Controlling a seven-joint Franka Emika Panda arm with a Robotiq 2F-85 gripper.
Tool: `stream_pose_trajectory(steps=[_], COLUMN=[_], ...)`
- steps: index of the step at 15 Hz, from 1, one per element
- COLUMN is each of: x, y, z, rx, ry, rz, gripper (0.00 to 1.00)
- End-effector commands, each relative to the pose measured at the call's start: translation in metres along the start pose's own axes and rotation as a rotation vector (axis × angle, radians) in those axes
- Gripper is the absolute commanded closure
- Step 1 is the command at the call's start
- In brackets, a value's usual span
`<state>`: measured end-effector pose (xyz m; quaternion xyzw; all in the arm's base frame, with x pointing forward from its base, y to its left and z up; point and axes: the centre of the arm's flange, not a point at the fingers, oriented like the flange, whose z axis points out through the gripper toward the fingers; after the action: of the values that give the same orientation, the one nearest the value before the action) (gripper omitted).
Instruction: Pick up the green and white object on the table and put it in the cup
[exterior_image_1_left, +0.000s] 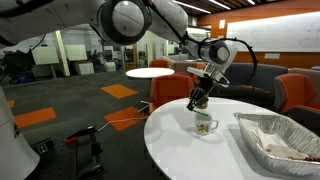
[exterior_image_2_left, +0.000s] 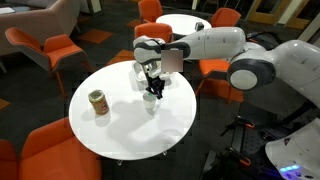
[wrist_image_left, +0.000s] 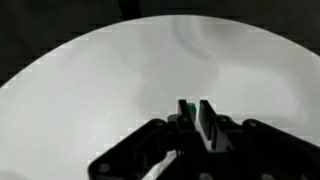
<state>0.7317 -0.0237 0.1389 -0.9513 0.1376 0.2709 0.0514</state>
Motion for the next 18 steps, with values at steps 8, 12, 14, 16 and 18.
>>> stream_pose_trajectory(steps=[8, 12, 14, 16, 18], x=[0.004, 0.0, 0.0, 0.0, -0.002], y=[-0.02, -0.035, -0.039, -0.039, -0.038], z=[-0.036, -0.054, -0.06, -0.063, -0.063], rx=[0.071, 0.07, 0.074, 0.082, 0.063], ry=[0.196, 0.393, 0.431, 0.436, 0.442], rz=[0.033, -0.036, -0.059, -0.064, -0.072], gripper=[0.0, 0.0, 0.0, 0.0, 0.0])
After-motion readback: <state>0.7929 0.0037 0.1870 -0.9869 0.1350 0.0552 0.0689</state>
